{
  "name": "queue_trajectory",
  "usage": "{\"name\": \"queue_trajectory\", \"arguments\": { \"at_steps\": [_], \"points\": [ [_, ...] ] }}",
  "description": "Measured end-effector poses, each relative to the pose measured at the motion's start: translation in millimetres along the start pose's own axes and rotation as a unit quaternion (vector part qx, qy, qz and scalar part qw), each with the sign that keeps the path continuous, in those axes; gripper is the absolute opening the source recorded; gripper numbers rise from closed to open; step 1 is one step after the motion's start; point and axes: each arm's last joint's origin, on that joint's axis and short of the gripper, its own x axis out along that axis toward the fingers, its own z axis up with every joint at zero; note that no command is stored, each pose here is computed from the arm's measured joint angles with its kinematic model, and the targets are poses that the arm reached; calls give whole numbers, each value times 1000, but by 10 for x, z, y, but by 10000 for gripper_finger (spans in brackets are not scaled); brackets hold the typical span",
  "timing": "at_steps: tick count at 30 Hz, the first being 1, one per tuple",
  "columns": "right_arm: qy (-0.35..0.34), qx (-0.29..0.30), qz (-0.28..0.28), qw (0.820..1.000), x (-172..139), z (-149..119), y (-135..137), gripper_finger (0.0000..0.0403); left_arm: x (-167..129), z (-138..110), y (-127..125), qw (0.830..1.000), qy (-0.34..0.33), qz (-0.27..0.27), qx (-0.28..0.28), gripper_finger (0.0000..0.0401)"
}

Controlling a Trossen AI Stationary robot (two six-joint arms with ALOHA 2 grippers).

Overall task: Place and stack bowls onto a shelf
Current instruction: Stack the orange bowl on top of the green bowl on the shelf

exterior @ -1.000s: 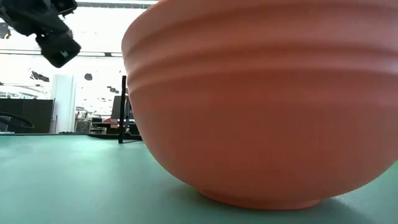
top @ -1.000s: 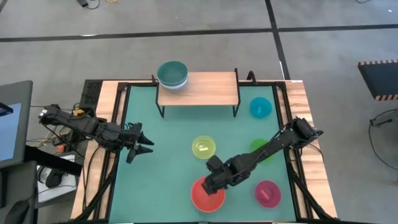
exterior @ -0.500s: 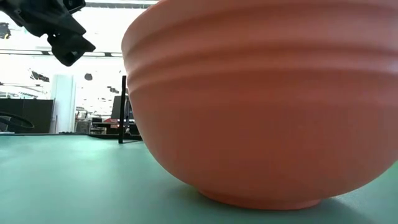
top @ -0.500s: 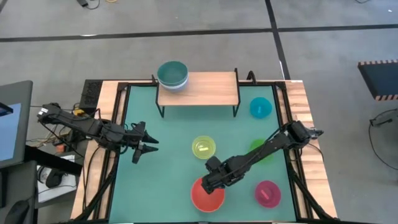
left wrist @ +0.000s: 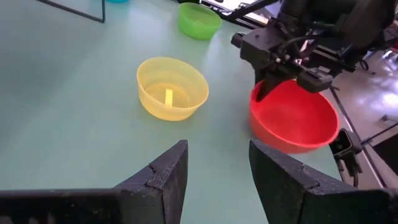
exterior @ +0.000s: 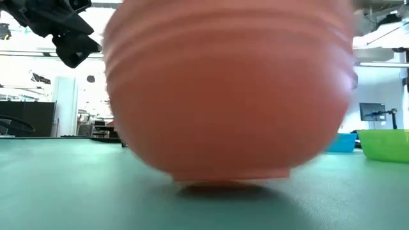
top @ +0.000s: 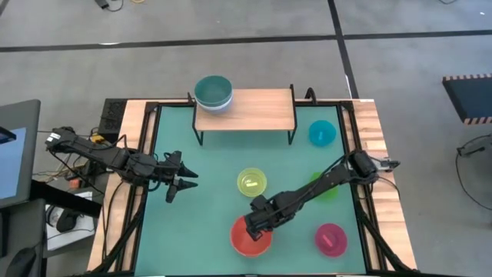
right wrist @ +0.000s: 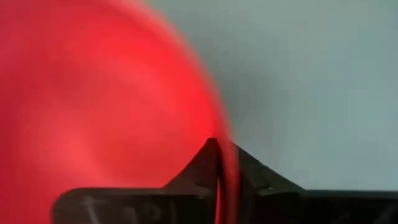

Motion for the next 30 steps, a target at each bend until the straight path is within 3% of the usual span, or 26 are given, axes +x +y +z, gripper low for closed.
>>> {"name": "queue_trajectory", "arguments": {
  "at_steps": [2,9,17,30],
  "points": [
    [3,4,2,1000,-17,17,-4,23,0,0,0,1000,0,0,0,155],
    [-8,17,14,1000,-203,106,-29,23,0,5,10,1000,-9,17,0,155],
    [-65,28,13,997,-451,326,2,24,17,20,30,997,-34,60,-32,155],
    [-160,-5,19,987,-846,694,79,25,373,42,-112,996,-32,-10,-88,155]
  ]
}}
